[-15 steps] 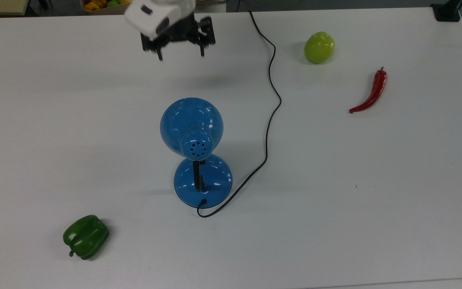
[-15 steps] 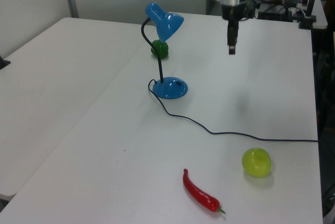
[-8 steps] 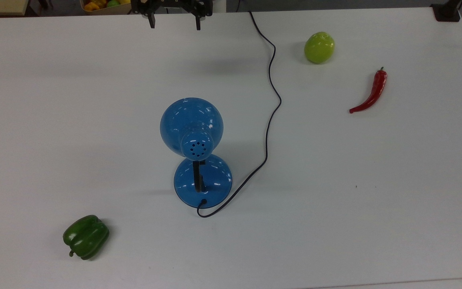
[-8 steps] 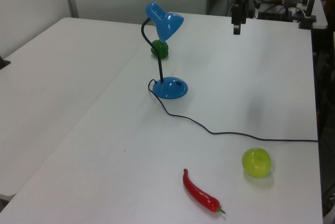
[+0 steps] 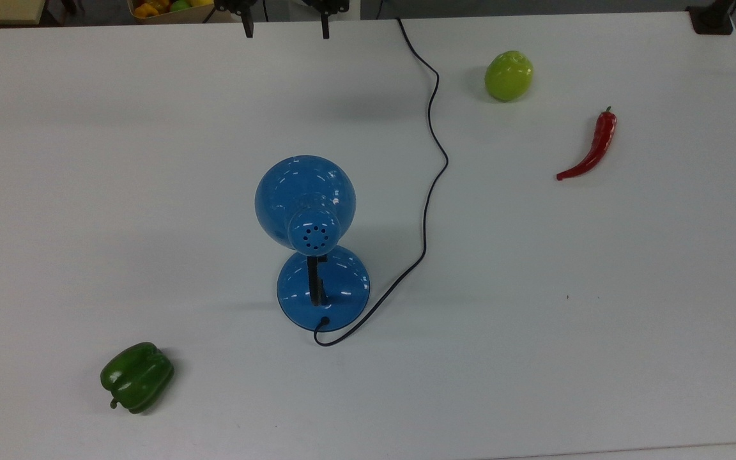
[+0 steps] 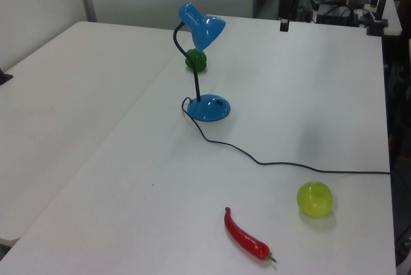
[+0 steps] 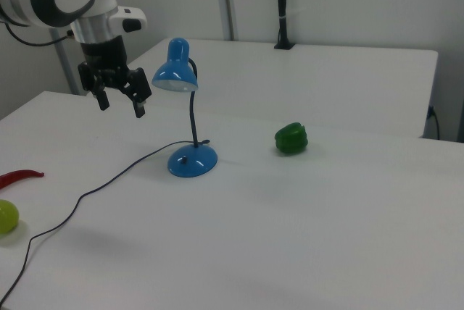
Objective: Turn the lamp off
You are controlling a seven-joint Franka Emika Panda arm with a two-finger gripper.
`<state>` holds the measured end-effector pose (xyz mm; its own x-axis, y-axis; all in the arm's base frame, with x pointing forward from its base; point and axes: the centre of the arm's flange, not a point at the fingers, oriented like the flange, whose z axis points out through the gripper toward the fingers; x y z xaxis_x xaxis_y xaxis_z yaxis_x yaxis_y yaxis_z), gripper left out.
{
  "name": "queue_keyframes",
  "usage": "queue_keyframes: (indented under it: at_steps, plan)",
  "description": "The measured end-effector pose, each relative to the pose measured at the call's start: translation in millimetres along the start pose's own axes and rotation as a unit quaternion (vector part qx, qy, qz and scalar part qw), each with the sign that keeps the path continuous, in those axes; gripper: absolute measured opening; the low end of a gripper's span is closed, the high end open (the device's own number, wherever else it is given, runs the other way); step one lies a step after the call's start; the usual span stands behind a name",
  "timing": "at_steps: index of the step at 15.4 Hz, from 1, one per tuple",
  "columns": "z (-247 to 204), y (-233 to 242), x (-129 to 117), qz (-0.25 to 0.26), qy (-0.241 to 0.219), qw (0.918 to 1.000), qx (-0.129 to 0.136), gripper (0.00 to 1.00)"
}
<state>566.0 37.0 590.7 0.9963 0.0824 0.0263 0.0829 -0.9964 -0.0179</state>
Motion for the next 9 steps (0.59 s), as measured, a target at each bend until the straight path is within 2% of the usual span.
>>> queue_keyframes:
  at_steps: [2, 4, 9]
  plan:
    - [-5, 6, 3, -0.025, 0.016, 0.9995, 0.013, 1.0]
    - [-7, 13, 7, -0.029, 0.031, 0.9988, 0.025, 1.0]
    - [-1, 14, 11, -0.032, 0.031, 0.9987, 0.027, 1.0]
